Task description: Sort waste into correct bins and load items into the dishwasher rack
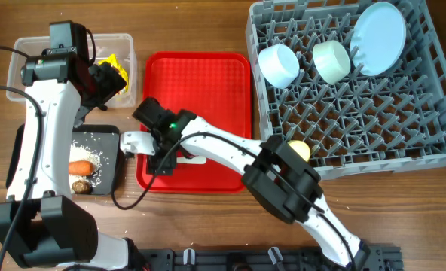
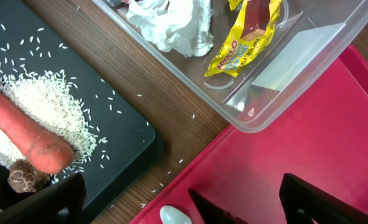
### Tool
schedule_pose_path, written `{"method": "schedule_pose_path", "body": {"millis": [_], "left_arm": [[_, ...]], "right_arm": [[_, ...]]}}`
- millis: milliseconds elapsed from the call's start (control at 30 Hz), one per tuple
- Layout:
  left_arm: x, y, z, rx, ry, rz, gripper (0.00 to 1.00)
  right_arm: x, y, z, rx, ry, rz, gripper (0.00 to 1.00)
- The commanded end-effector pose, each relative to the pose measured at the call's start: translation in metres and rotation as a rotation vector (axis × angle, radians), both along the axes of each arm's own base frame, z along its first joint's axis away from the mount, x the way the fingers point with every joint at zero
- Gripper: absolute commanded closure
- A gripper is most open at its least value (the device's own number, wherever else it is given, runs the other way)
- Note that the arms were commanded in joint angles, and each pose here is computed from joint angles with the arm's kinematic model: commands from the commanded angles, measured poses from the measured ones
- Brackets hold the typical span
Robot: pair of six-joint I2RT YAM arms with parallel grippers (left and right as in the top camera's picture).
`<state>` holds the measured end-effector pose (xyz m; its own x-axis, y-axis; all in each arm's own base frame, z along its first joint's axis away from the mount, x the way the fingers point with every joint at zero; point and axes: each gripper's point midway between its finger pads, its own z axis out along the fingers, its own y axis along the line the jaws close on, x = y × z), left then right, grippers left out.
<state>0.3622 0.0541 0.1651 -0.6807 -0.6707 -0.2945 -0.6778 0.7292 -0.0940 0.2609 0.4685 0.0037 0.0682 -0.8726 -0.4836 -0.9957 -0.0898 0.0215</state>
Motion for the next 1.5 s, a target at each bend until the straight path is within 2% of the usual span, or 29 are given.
{"method": "schedule_pose_path", "body": {"millis": [0,33,133,167,233,300,333,367,400,433,533,633,733,833,867,933,967,1167,1467], "left_arm": [[-0.001,0.001,-0.005,0.008,0.016,0.009,0.0],[-0.001,0.001,-0.005,0.008,0.016,0.009,0.0],[-0.001,0.001,-0.005,0.008,0.016,0.009,0.0],[-0.001,0.001,-0.005,0.008,0.016,0.009,0.0],[-0.001,0.001,-0.005,0.008,0.016,0.009,0.0],[-0.001,0.001,-0.005,0.008,0.016,0.009,0.0],[-0.001,0.001,-0.005,0.008,0.016,0.009,0.0],[-0.001,0.001,-0.005,0.008,0.016,0.009,0.0],[-0.001,0.001,-0.005,0.008,0.016,0.009,0.0],[-0.001,0.001,-0.005,0.008,0.017,0.009,0.0],[-0.001,0.001,-0.005,0.008,0.016,0.009,0.0],[-0.001,0.001,-0.005,0.008,0.016,0.009,0.0],[-0.001,0.001,-0.005,0.008,0.016,0.009,0.0],[-0.001,0.001,-0.005,0.008,0.016,0.009,0.0],[-0.001,0.001,-0.005,0.008,0.016,0.009,0.0],[-0.001,0.001,-0.005,0.008,0.016,0.009,0.0],[-0.001,0.001,-0.005,0.008,0.016,0.009,0.0],[-0.001,0.001,-0.005,0.008,0.016,0.009,0.0],[-0.001,0.001,-0.005,0.008,0.017,0.009,0.0]], "right_arm": [[-0.009,-0.017,-0.043,-0.09,0.054,0.014,0.52],[-0.007,-0.018,-0.043,-0.096,0.045,0.009,0.61],[-0.001,-0.02,-0.044,-0.105,0.035,-0.021,0.65],[0.006,-0.021,-0.044,-0.106,0.032,-0.064,0.73],[0.034,-0.026,-0.041,-0.104,0.024,-0.247,0.94],[0.061,-0.032,-0.032,-0.083,0.041,-0.393,0.93],[0.072,-0.036,-0.027,-0.069,0.056,-0.454,0.89],[0.089,-0.043,-0.017,-0.047,0.064,-0.52,0.59],[0.102,-0.048,-0.006,-0.023,0.074,-0.58,0.43],[0.125,-0.058,0.018,0.03,0.101,-0.698,0.35],[0.157,-0.084,0.081,0.16,0.142,-0.827,0.3],[0.165,-0.127,0.11,0.148,0.238,-1.061,0.29],[0.168,-0.167,0.085,0.002,0.201,-1.278,0.28],[0.153,-0.177,0.043,-0.122,0.286,-1.379,0.26],[0.146,-0.179,0.027,-0.168,0.315,-1.396,0.21],[0.135,-0.177,-0.001,-0.219,0.412,-1.453,0.05],[0.132,-0.175,-0.011,-0.23,0.457,-1.492,0.02],[0.115,-0.191,-0.028,-0.339,0.489,-1.594,0.0],[0.081,-0.203,-0.057,-0.441,0.539,-1.674,0.28]]}}
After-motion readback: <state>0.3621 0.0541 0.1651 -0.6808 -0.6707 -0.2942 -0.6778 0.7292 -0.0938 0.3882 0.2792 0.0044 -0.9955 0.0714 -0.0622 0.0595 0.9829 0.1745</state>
